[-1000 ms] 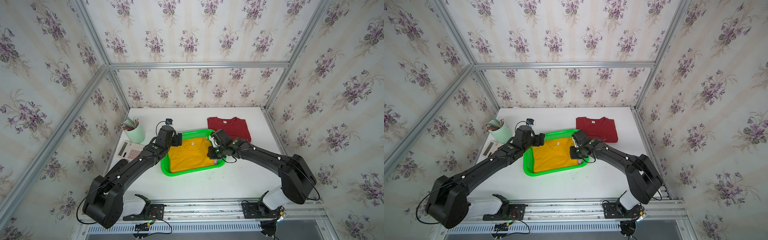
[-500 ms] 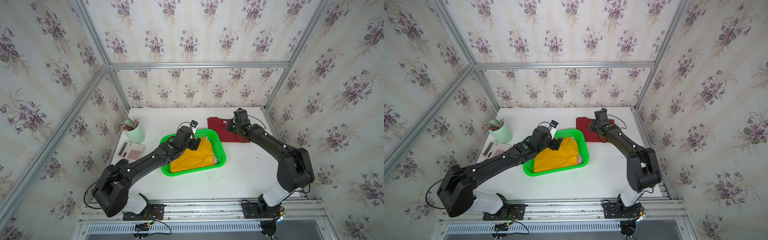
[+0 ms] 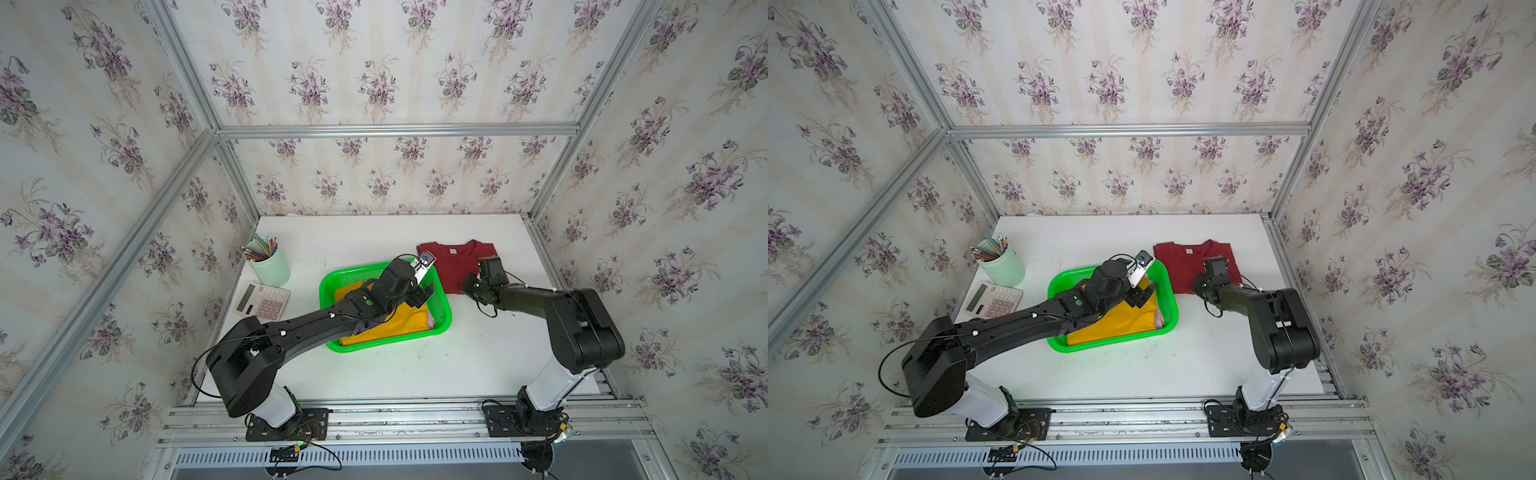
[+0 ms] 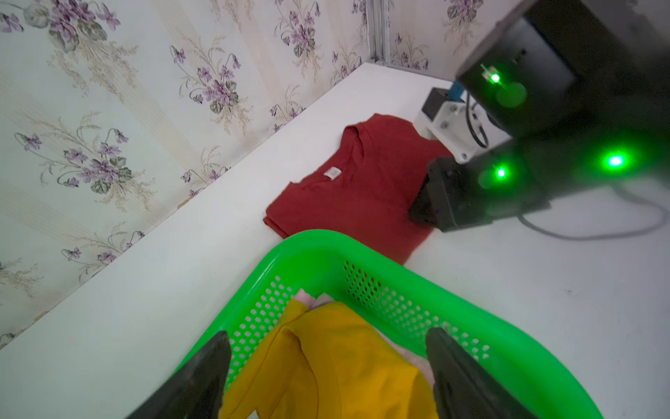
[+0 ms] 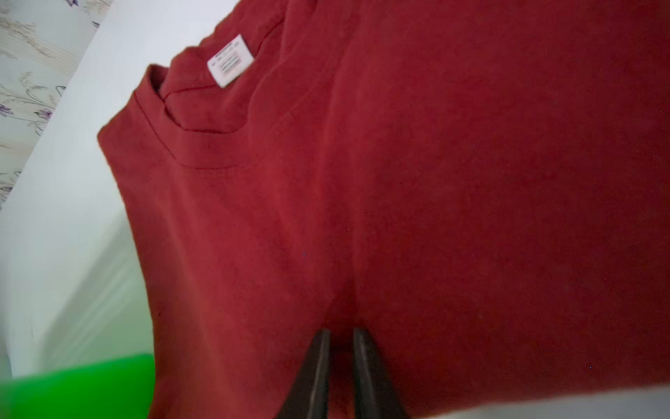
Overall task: Put the folded t-shirts into the basket
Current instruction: Move the T-shirt to the center of the board.
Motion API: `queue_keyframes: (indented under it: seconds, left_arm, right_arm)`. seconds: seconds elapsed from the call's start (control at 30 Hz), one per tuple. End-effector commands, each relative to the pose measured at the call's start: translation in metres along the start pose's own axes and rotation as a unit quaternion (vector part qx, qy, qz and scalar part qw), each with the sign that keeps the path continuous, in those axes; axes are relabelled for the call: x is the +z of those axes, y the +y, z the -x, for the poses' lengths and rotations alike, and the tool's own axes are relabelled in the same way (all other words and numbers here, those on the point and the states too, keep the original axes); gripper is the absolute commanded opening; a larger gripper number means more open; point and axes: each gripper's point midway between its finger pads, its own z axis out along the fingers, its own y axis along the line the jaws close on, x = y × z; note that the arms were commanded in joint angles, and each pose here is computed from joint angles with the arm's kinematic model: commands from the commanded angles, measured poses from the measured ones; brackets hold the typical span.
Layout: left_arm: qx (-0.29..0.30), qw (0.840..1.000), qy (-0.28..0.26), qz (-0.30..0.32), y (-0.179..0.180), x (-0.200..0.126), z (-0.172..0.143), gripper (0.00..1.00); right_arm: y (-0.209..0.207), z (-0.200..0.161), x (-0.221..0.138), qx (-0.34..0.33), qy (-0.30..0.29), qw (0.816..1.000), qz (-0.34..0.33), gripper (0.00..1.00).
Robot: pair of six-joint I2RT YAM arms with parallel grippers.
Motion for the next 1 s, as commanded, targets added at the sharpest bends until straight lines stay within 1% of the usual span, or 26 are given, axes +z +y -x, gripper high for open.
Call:
queue_keyframes:
  seconds: [0.0,0.07,0.13,0.2,0.3,0.37,0.43,0.53,0.6,0.7,0.77,0.83,0.97]
  left_arm:
    - [-0.007,0.999,-0.024,0.028,0.008,0.005,0.021,0.86]
    - [-0.004,0.999,-0.021,0.036,0.010,0.009,0.021,0.86]
    - [-0.007,0.999,-0.029,0.040,0.012,0.010,0.023,0.87]
    - [-0.008,0.999,-0.038,0.032,0.009,0.010,0.026,0.87]
    - [-0.009,0.999,-0.041,0.020,0.005,0.013,0.028,0.87]
    - [-0.012,0.999,-0.039,0.015,0.002,0.016,0.028,0.87]
    - [-0.015,0.999,-0.039,0.012,0.001,0.018,0.028,0.87]
    - [-0.022,0.999,-0.040,0.011,0.000,0.020,0.028,0.87]
    - [-0.023,0.999,-0.038,0.010,0.000,0.020,0.026,0.87]
    - [-0.022,0.999,-0.033,0.014,0.001,0.020,0.022,0.87]
    - [-0.022,0.999,-0.031,0.018,0.002,0.020,0.020,0.87]
    - [-0.021,0.999,-0.029,0.020,0.003,0.020,0.020,0.87]
    - [-0.011,0.999,-0.031,0.025,0.004,0.024,0.020,0.87]
  right_arm:
    - [-0.053,-0.048,-0.023,0.026,0.055,0.995,-0.084,0.20]
    - [-0.067,-0.059,-0.042,0.035,0.057,0.993,-0.102,0.22]
    - [-0.076,-0.066,-0.058,0.047,0.054,0.991,-0.111,0.23]
    - [-0.078,-0.065,-0.071,0.058,0.038,0.991,-0.112,0.25]
    - [-0.071,-0.043,-0.091,0.062,-0.009,0.992,-0.108,0.25]
    - [-0.054,-0.020,-0.100,0.058,-0.041,0.993,-0.091,0.25]
    - [-0.032,0.000,-0.102,0.050,-0.060,0.995,-0.060,0.25]
    - [0.007,0.016,-0.089,0.051,-0.057,0.997,0.014,0.25]
    - [0.027,0.017,-0.074,0.063,-0.038,0.996,0.057,0.24]
    - [0.036,0.007,-0.048,0.077,-0.004,0.993,0.085,0.22]
    - [0.024,-0.005,-0.034,0.084,0.012,0.994,0.071,0.22]
    - [0.003,-0.022,-0.025,0.089,0.026,0.995,0.041,0.22]
    - [-0.033,-0.060,-0.025,0.081,0.057,0.995,-0.022,0.22]
